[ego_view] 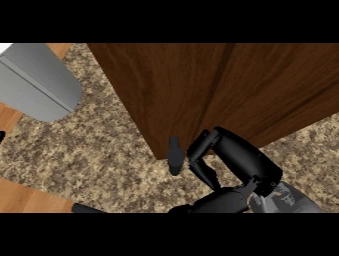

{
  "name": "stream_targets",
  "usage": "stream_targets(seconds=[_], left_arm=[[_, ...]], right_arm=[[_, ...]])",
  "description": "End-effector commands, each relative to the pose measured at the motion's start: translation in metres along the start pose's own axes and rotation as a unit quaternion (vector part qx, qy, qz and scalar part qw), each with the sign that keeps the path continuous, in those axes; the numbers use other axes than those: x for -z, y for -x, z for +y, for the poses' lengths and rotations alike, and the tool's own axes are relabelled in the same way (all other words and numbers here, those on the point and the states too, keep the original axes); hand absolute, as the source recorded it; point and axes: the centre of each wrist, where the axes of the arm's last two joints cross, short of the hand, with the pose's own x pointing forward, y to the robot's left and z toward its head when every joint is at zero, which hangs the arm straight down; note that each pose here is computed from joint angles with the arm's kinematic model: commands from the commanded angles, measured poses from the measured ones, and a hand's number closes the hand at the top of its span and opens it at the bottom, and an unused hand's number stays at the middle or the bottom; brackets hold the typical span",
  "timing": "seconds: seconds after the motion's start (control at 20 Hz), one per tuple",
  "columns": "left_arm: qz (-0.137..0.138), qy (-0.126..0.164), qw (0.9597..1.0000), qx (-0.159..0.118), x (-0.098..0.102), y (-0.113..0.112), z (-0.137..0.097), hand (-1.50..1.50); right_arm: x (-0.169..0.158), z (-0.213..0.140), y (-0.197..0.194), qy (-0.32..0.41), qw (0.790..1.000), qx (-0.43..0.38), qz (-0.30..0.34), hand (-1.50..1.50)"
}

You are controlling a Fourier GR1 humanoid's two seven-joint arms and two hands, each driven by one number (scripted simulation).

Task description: Pick up the bottled water, place it into the cabinet and close the cabinet

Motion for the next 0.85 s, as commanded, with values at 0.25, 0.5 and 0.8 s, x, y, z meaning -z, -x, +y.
stream_targets(seconds=[0.25,0.5,0.8], left_arm=[[-0.004,-0.015,0.9998,-0.010,-0.010,0.003,0.004,-1.50],[-0.013,-0.017,0.9998,-0.006,-0.005,0.001,0.005,-1.50],[-0.001,-0.021,0.9997,-0.015,-0.012,0.007,0.007,-1.50]], right_arm=[[0.083,-0.040,-0.017,0.150,0.988,0.033,0.028,1.50],[0.106,-0.055,-0.026,0.200,0.975,0.090,0.032,-1.50],[0.124,-0.056,-0.042,0.217,0.969,0.112,0.029,-1.50]])
